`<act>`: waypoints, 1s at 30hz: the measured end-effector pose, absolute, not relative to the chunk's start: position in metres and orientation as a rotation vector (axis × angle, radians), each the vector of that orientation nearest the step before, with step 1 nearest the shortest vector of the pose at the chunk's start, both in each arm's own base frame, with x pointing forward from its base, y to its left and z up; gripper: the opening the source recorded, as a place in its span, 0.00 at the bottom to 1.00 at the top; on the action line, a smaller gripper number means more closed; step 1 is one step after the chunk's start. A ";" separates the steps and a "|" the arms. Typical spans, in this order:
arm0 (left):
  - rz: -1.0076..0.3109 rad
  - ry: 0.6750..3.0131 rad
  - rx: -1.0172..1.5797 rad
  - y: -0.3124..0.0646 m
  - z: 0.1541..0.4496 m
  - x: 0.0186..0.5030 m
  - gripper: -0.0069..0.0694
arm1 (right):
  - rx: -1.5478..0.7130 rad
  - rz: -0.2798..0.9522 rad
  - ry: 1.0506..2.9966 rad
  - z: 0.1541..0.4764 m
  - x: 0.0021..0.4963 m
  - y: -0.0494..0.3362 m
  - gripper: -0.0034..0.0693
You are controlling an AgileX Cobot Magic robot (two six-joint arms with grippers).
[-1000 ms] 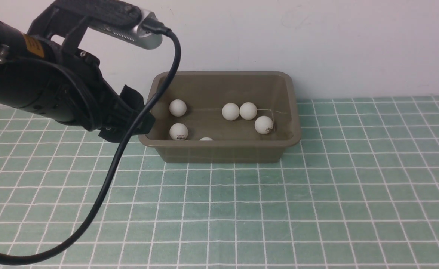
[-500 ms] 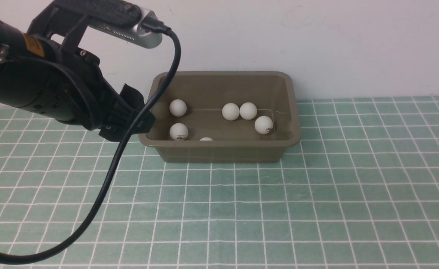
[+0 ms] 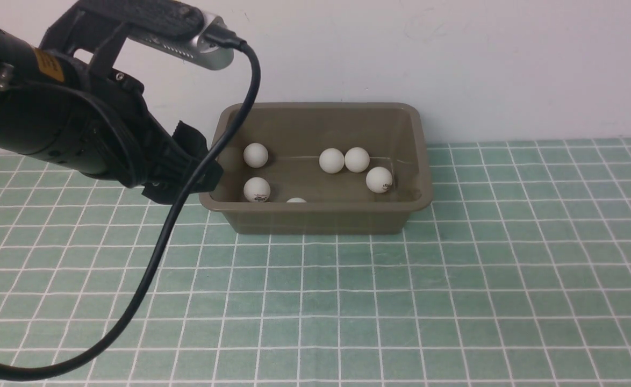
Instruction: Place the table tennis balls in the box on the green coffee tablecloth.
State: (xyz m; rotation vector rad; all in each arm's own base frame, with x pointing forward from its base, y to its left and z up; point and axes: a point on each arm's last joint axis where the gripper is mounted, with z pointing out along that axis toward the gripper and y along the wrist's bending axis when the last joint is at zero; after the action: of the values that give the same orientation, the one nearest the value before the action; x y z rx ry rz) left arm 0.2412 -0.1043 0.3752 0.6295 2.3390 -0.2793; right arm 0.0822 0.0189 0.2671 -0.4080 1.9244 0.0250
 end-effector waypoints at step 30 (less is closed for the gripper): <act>-0.270 2.306 0.640 -0.105 0.376 0.244 0.79 | -0.446 -0.012 2.019 0.232 0.081 0.017 0.48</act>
State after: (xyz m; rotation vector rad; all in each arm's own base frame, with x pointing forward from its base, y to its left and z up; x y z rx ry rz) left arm 0.2438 -0.1050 0.3764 0.6399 2.3057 -0.2700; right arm 0.0812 0.0169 0.2316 -0.4460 2.0193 -0.0119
